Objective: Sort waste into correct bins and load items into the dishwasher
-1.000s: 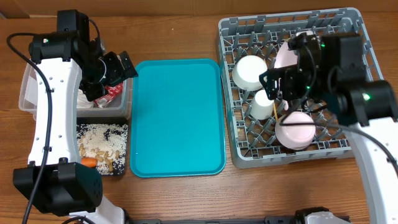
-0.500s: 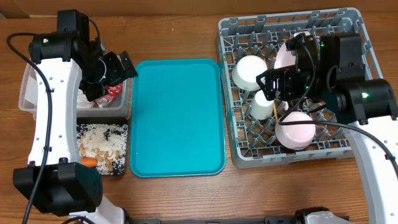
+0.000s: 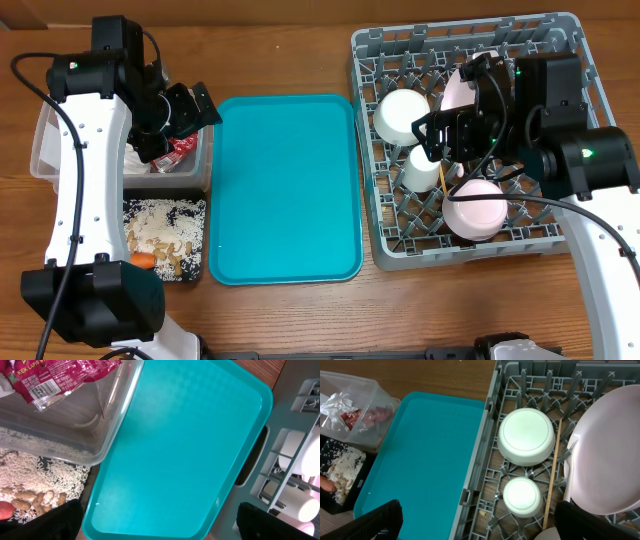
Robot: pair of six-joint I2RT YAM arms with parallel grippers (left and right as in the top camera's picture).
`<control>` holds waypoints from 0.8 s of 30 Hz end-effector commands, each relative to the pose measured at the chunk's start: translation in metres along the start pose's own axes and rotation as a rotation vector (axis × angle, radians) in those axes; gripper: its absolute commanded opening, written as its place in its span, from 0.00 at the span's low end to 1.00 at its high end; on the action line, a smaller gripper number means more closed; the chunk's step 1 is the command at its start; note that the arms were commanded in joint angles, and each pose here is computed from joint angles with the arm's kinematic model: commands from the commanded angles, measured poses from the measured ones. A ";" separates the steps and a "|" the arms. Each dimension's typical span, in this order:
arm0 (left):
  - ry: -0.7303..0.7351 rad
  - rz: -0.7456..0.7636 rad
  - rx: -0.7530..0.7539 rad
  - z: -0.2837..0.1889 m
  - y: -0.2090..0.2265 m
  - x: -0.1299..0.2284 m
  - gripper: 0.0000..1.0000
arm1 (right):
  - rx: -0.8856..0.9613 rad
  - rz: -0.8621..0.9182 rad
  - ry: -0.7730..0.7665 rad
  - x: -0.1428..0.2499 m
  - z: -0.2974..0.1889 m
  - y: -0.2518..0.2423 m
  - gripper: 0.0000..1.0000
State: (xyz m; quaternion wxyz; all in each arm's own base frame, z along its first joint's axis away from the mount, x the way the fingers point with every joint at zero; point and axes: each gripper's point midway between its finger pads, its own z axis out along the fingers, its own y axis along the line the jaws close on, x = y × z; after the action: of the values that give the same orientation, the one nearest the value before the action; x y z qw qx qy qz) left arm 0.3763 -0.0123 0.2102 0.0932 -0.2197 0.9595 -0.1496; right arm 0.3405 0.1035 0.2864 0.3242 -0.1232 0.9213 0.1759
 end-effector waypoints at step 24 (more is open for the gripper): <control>-0.010 0.006 0.017 -0.003 -0.006 -0.002 1.00 | 0.006 -0.065 -0.201 -0.012 -0.073 0.024 1.00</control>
State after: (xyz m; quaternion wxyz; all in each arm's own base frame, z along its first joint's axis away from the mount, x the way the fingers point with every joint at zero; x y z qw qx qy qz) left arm 0.3763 -0.0123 0.2102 0.0932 -0.2197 0.9595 -0.1496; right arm 0.3255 0.1013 0.3120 0.3605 -0.1282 0.9070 0.1758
